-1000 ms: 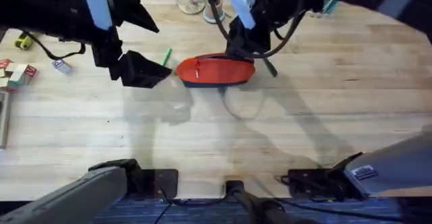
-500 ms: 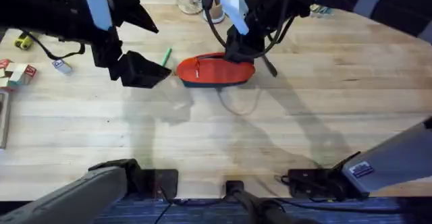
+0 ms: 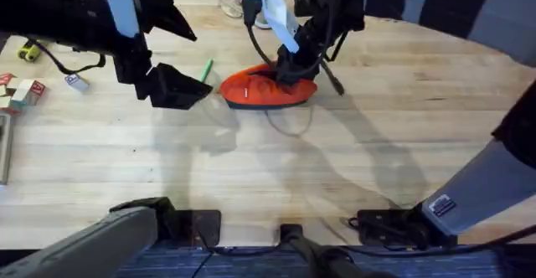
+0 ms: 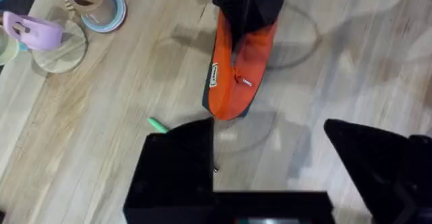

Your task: Unzip the bag, pick up the pens from the table one at a time and place them inside, then zip the bag closed.

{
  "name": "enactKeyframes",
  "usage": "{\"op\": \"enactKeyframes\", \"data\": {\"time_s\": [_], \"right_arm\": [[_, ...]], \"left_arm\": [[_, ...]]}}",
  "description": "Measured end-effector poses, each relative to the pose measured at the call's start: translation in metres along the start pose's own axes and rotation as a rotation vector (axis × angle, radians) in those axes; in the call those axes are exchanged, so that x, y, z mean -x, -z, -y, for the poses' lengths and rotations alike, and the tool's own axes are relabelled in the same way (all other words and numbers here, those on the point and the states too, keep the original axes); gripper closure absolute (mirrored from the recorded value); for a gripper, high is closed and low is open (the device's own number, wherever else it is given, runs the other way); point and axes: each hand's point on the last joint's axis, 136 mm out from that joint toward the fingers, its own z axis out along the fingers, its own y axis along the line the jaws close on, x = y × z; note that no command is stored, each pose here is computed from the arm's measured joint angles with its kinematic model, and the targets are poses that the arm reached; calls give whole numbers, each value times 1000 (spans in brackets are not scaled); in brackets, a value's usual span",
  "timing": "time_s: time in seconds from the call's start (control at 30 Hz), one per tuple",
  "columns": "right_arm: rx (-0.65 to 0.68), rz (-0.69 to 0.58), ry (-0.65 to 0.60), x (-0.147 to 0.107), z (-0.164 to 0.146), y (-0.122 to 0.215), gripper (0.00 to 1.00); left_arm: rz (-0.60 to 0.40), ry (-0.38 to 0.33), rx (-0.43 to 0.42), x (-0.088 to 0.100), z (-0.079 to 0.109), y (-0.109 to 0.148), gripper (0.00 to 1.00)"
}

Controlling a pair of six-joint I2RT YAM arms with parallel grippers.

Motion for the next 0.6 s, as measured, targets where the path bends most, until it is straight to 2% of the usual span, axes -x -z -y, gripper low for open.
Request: {"op": "enactKeyframes", "data": {"time_s": [0.03,0.13,0.2,0.27,0.33,0.4,0.6], "right_arm": [[-1,0,1,0,0,0,971],[-5,4,4,1,1,0,870],[-6,4,4,1,2,0,622],[-7,6,5,1,2,0,316],[-8,5,7,1,2,0,56],[-7,5,9,1,2,0,11],[-7,5,10,1,2,0,6]], "left_arm": [[0,0,0,0,0,0,8],[0,0,0,0,0,0,8],[0,0,0,0,0,0,8],[0,0,0,0,0,0,8],[0,0,0,0,0,0,8],[0,0,0,0,0,0,8],[0,0,0,0,0,0,8]]}}
